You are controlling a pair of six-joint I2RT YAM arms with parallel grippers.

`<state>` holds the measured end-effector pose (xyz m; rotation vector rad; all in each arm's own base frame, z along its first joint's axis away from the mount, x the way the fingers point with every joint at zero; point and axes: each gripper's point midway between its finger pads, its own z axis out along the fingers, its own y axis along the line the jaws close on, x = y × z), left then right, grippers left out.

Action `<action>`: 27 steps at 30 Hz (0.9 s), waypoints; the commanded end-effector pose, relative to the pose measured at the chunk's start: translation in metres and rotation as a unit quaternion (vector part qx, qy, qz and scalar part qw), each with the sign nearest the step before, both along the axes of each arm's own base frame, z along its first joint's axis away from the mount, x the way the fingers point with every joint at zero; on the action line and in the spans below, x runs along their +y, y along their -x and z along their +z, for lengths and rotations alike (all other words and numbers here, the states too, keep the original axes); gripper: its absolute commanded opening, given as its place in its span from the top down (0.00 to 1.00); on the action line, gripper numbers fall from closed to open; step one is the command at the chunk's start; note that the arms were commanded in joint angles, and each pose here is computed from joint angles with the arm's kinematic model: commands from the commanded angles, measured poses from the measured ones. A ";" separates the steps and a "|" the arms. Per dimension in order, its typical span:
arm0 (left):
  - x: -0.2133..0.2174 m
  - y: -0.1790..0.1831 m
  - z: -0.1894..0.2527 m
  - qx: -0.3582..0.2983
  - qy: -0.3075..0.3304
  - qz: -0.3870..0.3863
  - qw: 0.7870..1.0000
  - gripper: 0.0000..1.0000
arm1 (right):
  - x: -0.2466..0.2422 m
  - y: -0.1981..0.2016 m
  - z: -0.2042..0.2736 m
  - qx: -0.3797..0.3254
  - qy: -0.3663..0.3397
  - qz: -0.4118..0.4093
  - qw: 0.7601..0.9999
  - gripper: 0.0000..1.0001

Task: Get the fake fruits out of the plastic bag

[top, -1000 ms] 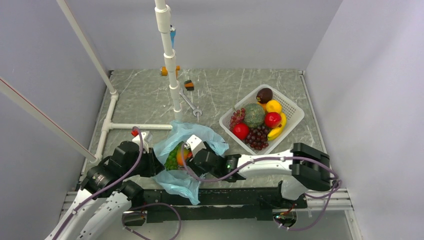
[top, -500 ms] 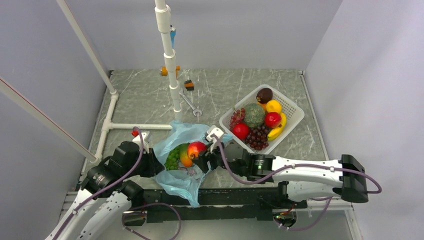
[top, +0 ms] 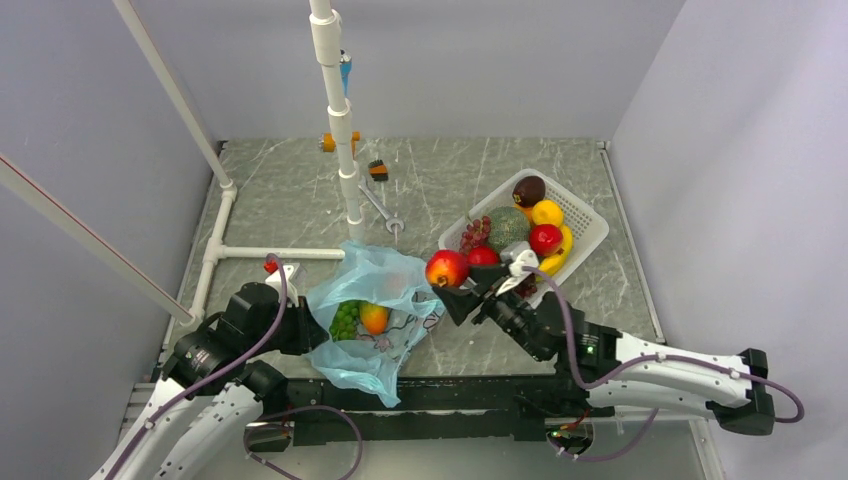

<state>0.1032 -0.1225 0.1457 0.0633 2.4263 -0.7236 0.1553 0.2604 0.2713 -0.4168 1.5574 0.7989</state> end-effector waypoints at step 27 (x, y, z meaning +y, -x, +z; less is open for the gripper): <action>-0.004 -0.002 0.007 -0.019 0.012 -0.014 1.000 0.89 | -0.172 -0.097 -0.123 0.283 0.014 -0.476 0.833 1.00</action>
